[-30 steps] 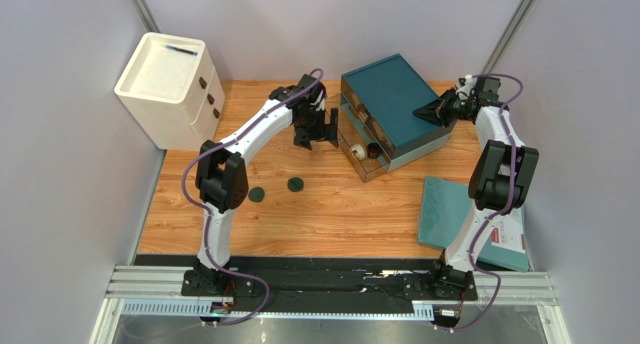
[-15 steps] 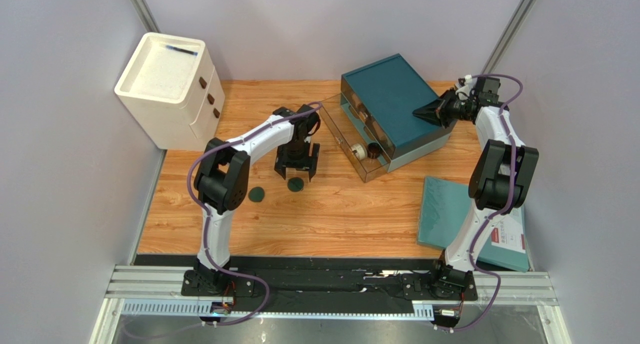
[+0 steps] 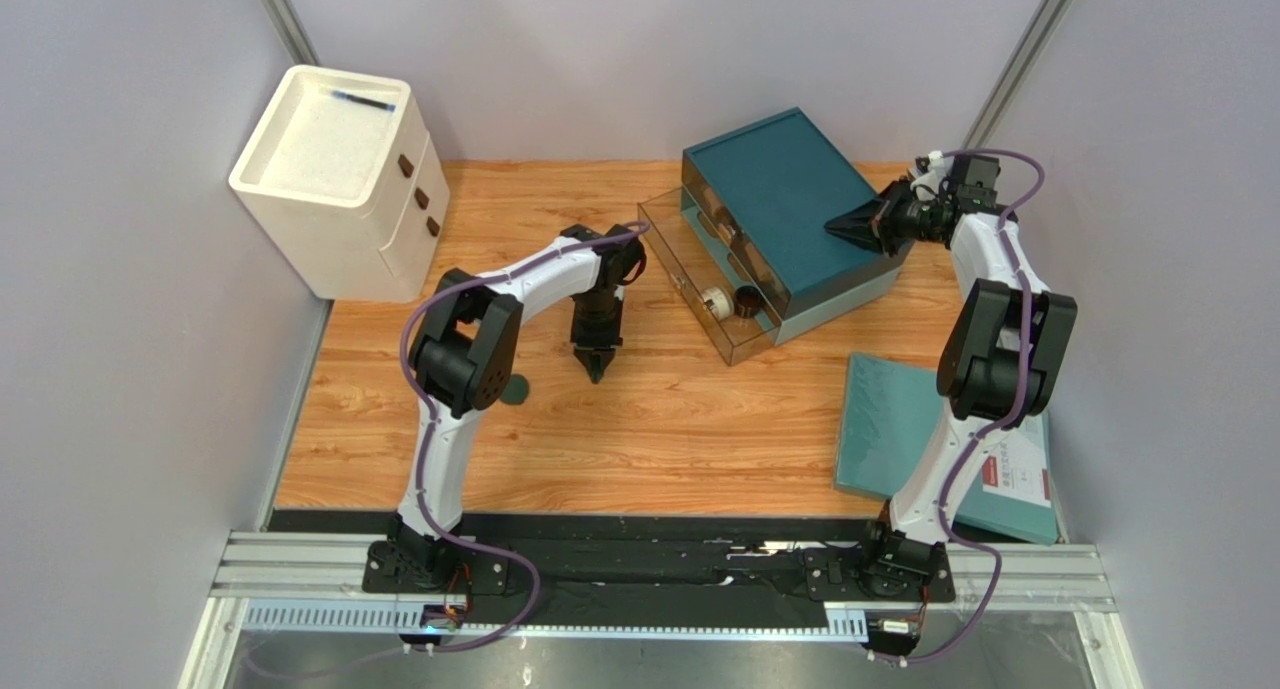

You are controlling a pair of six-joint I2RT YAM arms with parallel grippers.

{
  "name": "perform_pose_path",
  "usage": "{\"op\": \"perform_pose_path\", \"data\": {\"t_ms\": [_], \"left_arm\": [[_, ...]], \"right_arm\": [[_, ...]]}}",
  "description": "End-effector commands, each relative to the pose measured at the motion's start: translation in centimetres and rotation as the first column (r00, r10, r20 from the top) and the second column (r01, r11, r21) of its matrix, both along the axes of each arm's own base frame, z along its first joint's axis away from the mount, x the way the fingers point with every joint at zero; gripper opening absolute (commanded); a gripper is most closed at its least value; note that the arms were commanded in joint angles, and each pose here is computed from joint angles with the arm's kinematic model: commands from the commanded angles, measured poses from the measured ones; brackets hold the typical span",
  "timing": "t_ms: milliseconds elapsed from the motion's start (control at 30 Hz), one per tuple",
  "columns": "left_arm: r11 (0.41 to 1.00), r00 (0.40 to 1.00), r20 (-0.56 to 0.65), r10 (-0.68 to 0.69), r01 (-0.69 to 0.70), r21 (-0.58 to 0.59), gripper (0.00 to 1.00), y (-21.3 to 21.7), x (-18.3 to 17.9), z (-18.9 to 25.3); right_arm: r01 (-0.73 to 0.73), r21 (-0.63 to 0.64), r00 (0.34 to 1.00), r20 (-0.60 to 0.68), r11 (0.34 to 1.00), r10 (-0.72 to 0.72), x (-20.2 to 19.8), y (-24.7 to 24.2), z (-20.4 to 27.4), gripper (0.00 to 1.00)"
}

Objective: Organize the makeup

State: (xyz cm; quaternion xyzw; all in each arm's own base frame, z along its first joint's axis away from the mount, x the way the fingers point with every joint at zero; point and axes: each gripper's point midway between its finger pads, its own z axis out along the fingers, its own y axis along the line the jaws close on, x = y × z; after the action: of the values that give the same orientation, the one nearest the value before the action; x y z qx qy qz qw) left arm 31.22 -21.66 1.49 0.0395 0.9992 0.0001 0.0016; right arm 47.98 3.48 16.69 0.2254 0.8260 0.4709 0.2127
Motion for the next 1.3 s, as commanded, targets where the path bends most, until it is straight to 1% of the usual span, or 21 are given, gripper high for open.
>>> {"op": "perform_pose_path", "data": {"t_ms": [0, 33, 133, 233, 267, 333, 367, 533, 567, 633, 667, 767, 800, 833, 867, 900, 967, 1033, 1133, 1200, 1267], "left_arm": [[0.999, 1.000, -0.019, 0.003, -0.002, 0.035, 0.02, 0.3, -0.1, -1.9], [0.999, 1.000, -0.012, 0.006, -0.005, 0.035, 0.00, 0.3, 0.0, -1.7], [1.000, 1.000, 0.028, 0.003, -0.003, -0.011, 0.00, -0.7, 1.0, -0.1], [0.993, 0.994, 0.107, 0.005, 0.007, -0.119, 0.00, -3.0, 3.0, 3.0], [0.981, 0.988, 0.155, 0.006, 0.024, -0.190, 0.00, -4.6, 4.4, 4.8], [0.963, 0.979, 0.201, 0.010, 0.045, -0.266, 0.00, -6.4, 5.8, 7.0], [0.942, 0.966, 0.258, 0.018, 0.070, -0.328, 0.00, -7.9, 7.4, 9.2], [0.876, 0.913, 0.394, 0.101, 0.106, -0.470, 0.00, -12.0, 12.3, 15.0], [0.869, 0.918, 0.383, 0.107, 0.100, -0.484, 0.00, -12.6, 12.9, 14.3], [0.828, 0.912, 0.384, 0.145, 0.101, -0.552, 0.07, -14.2, 13.9, 15.8], [0.817, 0.919, 0.357, 0.169, 0.072, -0.572, 0.08, -14.8, 14.3, 15.0], [0.778, 0.921, 0.331, 0.206, 0.051, -0.626, 0.26, -16.1, 15.1, 14.6], [0.770, 0.923, 0.317, 0.218, 0.037, -0.637, 0.45, -16.4, 15.1, 14.3], [0.761, 0.927, 0.305, 0.217, 0.035, -0.648, 0.56, -16.7, 15.1, 14.2], [0.762, 0.930, 0.293, 0.221, 0.023, -0.648, 0.74, -16.8, 15.1, 13.6], [0.762, 0.931, 0.291, 0.219, 0.023, -0.647, 0.78, -16.8, 15.0, 13.4], [0.753, 0.928, 0.302, 0.219, 0.036, -0.657, 0.83, -16.9, 15.1, 13.8], [0.742, 0.922, 0.316, 0.222, 0.050, -0.668, 0.84, -17.1, 15.3, 14.0], [0.738, 0.903, 0.367, 0.225, 0.088, -0.669, 0.85, -16.6, 15.4, 16.2], [0.766, 0.894, 0.390, 0.221, 0.088, -0.636, 0.85, -15.3, 15.2, 16.3], [0.787, 0.877, 0.428, 0.219, 0.100, -0.608, 0.85, -13.4, 15.0, 17.9]], "right_arm": [[-0.004, -0.161, 0.926, -0.374, 0.987, -0.057, -5.0, -0.8, -12.0, 0.04], [-0.007, -0.161, 0.926, -0.375, 0.987, -0.054, -5.0, -0.7, -12.0, 0.04], [-0.005, -0.163, 0.926, -0.373, 0.987, -0.057, -5.0, -0.8, -12.0, 0.04], [-0.006, -0.163, 0.926, -0.373, 0.987, -0.056, -5.0, -0.8, -12.0, 0.04], [-0.005, -0.161, 0.926, -0.373, 0.987, -0.056, -5.0, -0.8, -12.0, 0.04], [-0.005, -0.160, 0.925, -0.377, 0.987, -0.057, -5.0, -0.8, -12.0, 0.04], [-0.004, -0.162, 0.926, -0.374, 0.987, -0.058, -5.0, -0.8, -12.0, 0.04], [-0.006, -0.161, 0.924, -0.379, 0.987, -0.056, -5.2, -0.7, -12.1, 0.04], [-0.008, -0.162, 0.924, -0.379, 0.987, -0.054, -5.3, -0.7, -12.1, 0.04], [-0.008, -0.163, 0.923, -0.380, 0.987, -0.055, -5.4, -0.7, -12.2, 0.04], [-0.009, -0.162, 0.921, -0.385, 0.987, -0.055, -5.5, -0.7, -12.3, 0.04], [-0.010, -0.160, 0.923, -0.382, 0.987, -0.052, -5.5, -0.7, -12.3, 0.04], [-0.011, -0.160, 0.921, -0.386, 0.987, -0.053, -5.6, -0.7, -12.3, 0.04], [-0.011, -0.159, 0.922, -0.383, 0.987, -0.052, -5.6, -0.6, -12.1, 0.04], [-0.010, -0.159, 0.923, -0.380, 0.987, -0.051, -5.6, -0.6, -12.0, 0.04], [-0.013, -0.158, 0.924, -0.378, 0.987, -0.049, -5.6, -0.6, -11.9, 0.04], [-0.014, -0.158, 0.926, -0.376, 0.987, -0.047, -5.6, -0.6, -11.8, 0.04], [-0.012, -0.158, 0.927, -0.372, 0.987, -0.048, -5.5, -0.6, -11.7, 0.04], [-0.013, -0.153, 0.925, -0.377, 0.988, -0.046, -5.6, -0.5, -11.6, 0.04], [-0.013, -0.155, 0.926, -0.375, 0.988, -0.046, -5.6, -0.5, -11.5, 0.04], [-0.015, -0.158, 0.927, -0.372, 0.987, -0.046, -5.7, -0.6, -11.5, 0.04]]}}
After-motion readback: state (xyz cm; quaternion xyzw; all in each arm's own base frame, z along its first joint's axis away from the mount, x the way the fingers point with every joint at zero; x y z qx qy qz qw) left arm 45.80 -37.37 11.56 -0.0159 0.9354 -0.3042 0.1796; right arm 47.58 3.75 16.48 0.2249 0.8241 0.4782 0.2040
